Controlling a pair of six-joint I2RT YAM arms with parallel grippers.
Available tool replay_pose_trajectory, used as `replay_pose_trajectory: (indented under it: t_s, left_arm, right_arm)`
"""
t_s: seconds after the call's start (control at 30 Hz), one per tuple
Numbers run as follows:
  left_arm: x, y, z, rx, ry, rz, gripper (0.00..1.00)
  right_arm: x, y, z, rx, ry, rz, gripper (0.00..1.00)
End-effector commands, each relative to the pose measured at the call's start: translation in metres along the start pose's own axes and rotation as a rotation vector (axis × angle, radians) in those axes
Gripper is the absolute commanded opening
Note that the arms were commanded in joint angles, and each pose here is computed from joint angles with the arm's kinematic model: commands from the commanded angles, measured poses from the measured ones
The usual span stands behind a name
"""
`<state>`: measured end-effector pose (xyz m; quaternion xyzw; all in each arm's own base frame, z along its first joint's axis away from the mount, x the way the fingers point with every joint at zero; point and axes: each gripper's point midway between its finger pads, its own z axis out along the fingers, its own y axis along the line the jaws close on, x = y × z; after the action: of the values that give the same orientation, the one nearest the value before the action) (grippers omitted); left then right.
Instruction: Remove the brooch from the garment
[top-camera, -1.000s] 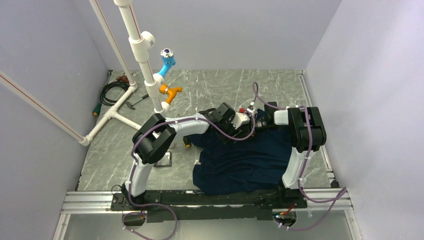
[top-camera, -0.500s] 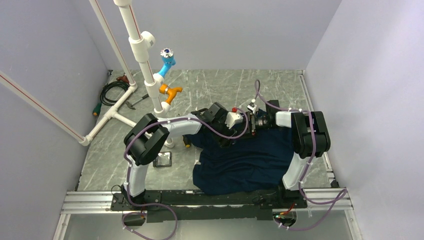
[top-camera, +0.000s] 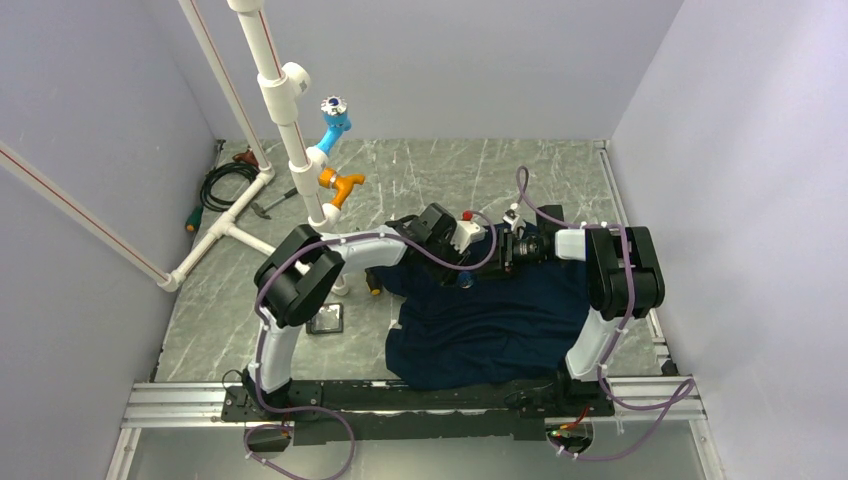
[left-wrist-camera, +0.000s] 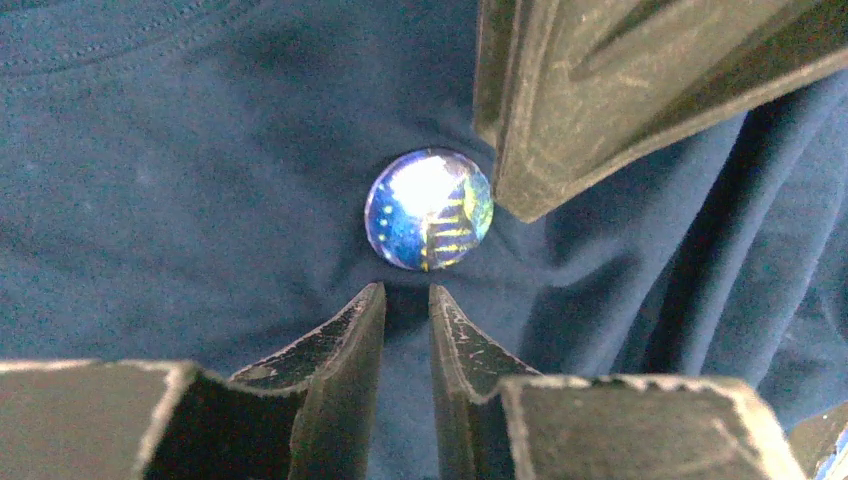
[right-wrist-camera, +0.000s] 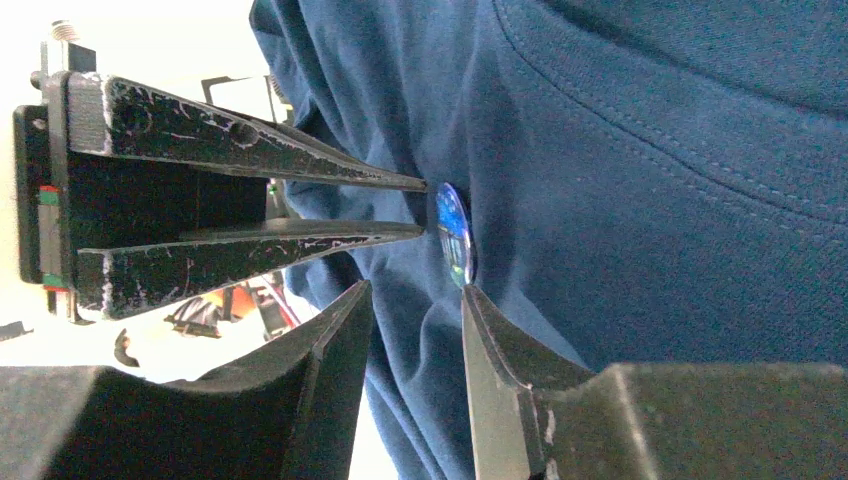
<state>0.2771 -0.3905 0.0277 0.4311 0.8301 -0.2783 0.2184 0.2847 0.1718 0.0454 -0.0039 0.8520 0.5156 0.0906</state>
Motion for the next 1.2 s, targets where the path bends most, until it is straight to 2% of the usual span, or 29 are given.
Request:
replay_pose_trajectory:
  t_s: [0.0,0.07,0.13,0.53,0.67,0.83,1.17]
  left_arm:
    - [-0.007,0.006,0.013,-0.008,-0.003,-0.015,0.28]
    - [-0.009,0.008,0.016,-0.01,-0.007,-0.009,0.28]
    - [-0.011,0.01,0.019,-0.011,-0.011,-0.003,0.28]
    - [-0.015,0.005,0.036,0.057,-0.02,-0.027,0.3]
    - [-0.015,0.002,0.029,0.106,-0.042,-0.056,0.4]
    - [-0.015,0.007,0.013,0.134,-0.073,-0.1,0.6]
    - [-0.02,-0.007,-0.011,0.179,-0.125,-0.095,0.65]
  right_arm:
    - [-0.012,-0.003,-0.003,0.041,-0.036,-0.036,0.43]
    - [-0.012,-0.005,-0.003,0.045,-0.036,-0.031,0.5]
    - [-0.013,-0.007,-0.003,0.047,-0.036,-0.029,0.53]
    - [-0.013,0.004,0.002,-0.043,-0.031,-0.01,0.51]
    - [-0.014,0.018,-0.001,-0.086,-0.042,-0.045,0.49]
    - [-0.012,0.023,-0.004,-0.083,-0.052,-0.069,0.49]
    - [-0.007,0.031,0.004,-0.11,-0.02,-0.071,0.52]
